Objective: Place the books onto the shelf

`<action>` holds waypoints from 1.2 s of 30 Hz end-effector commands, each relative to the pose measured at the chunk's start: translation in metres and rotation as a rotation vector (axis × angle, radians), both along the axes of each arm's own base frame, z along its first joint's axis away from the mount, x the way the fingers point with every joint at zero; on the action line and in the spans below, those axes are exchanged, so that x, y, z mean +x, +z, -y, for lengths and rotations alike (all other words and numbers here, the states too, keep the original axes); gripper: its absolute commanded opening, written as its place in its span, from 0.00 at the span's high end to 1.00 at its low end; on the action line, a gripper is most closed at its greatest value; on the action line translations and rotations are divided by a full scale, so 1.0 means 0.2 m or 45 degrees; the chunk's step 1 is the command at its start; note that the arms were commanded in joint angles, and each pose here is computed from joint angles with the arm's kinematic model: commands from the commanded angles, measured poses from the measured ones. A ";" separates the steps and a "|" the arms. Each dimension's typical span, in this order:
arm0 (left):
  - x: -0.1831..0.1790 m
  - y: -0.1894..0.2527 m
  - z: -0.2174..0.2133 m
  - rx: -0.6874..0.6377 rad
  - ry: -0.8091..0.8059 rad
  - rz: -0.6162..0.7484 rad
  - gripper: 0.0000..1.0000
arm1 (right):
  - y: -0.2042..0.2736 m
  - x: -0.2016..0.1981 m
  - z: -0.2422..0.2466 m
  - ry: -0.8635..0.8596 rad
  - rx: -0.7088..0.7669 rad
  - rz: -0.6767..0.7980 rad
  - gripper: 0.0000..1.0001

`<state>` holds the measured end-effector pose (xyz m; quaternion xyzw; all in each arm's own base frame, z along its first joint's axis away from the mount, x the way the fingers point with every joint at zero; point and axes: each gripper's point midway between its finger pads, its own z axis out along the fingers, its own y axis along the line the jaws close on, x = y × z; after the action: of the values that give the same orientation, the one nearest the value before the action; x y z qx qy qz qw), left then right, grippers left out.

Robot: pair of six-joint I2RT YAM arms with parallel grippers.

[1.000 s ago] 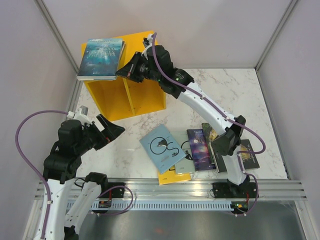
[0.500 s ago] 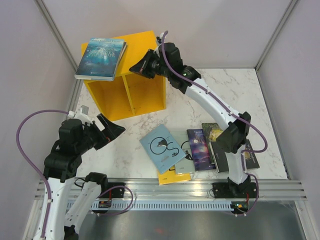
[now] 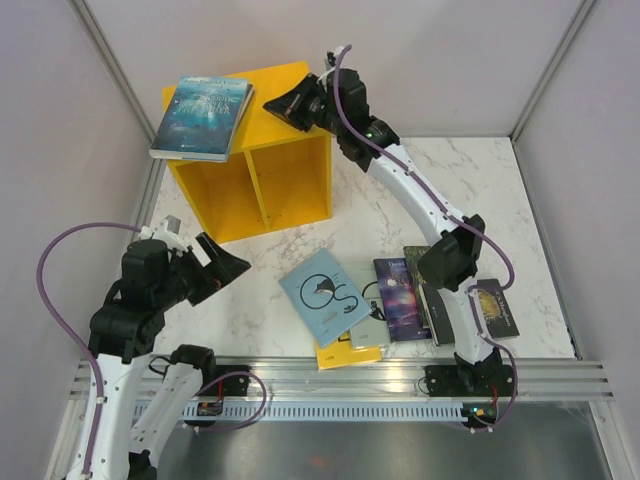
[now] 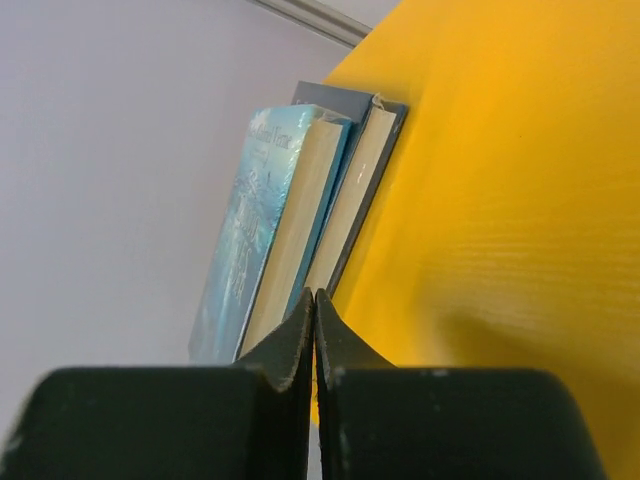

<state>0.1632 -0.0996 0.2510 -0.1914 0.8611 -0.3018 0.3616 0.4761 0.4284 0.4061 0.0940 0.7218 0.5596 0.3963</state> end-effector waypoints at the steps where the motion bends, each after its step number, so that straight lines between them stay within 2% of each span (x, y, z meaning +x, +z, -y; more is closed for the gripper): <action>1: -0.02 -0.02 -0.01 0.031 -0.027 -0.011 0.06 | -0.02 0.08 -0.10 -0.029 0.089 0.007 1.00; 3: -0.03 -0.03 0.00 0.028 -0.031 -0.024 0.06 | -0.09 0.13 -0.15 -0.061 0.096 -0.017 1.00; 11: -0.04 0.00 -0.01 0.033 -0.026 -0.031 0.06 | -0.12 0.16 -0.34 -0.155 0.193 0.056 1.00; 13: -0.04 -0.01 -0.01 0.033 -0.026 -0.033 0.06 | -0.13 0.12 -0.41 -0.148 0.208 0.078 0.96; 14: -0.04 0.00 -0.01 0.033 -0.026 -0.035 0.06 | -0.14 0.12 -0.42 -0.153 0.190 0.110 0.93; 17: 0.00 0.04 0.00 0.033 -0.026 -0.035 0.06 | -0.05 0.11 -0.40 -0.162 0.186 0.234 0.61; 18: 0.02 0.04 0.00 0.036 -0.026 -0.054 0.06 | 0.04 0.11 -0.34 -0.196 0.204 0.270 0.39; 20: 0.04 0.08 0.00 0.035 -0.026 -0.046 0.06 | 0.06 0.18 -0.23 -0.254 0.194 0.289 0.27; 21: 0.06 0.11 0.01 0.029 -0.031 -0.030 0.06 | 0.17 0.20 -0.11 -0.298 0.213 0.325 0.19; 22: 0.09 0.15 0.00 0.118 -0.101 0.040 0.06 | 0.19 0.22 -0.07 -0.313 0.204 0.331 0.17; 24: 0.12 0.21 0.00 0.127 -0.109 0.076 0.06 | 0.35 0.22 0.10 -0.346 0.209 0.394 0.12; 26: 0.16 0.27 0.01 0.140 -0.127 0.109 0.06 | 0.35 0.21 0.19 -0.361 0.171 0.396 0.09; 27: 0.17 0.30 0.02 0.135 -0.140 0.119 0.06 | 0.49 0.16 0.30 -0.386 0.180 0.447 0.06; 29: 0.21 0.34 0.03 0.133 -0.161 0.129 0.06 | 0.45 0.15 0.39 -0.400 0.122 0.433 0.02; 30: 0.22 0.36 0.05 0.116 -0.182 0.142 0.06 | 0.58 0.07 0.49 -0.416 0.136 0.481 0.02; 35: 0.31 0.38 0.14 0.062 -0.277 0.164 0.08 | 0.48 -0.10 0.72 -0.438 -0.170 0.472 0.02; 36: 0.33 0.36 0.16 0.050 -0.293 0.142 0.08 | 0.55 -0.21 0.80 -0.449 -0.199 0.508 0.02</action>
<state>0.2183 -0.1163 0.3150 -0.1153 0.8689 -0.3079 0.3700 0.4960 0.2896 0.4729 0.1420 0.6455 0.4572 0.5951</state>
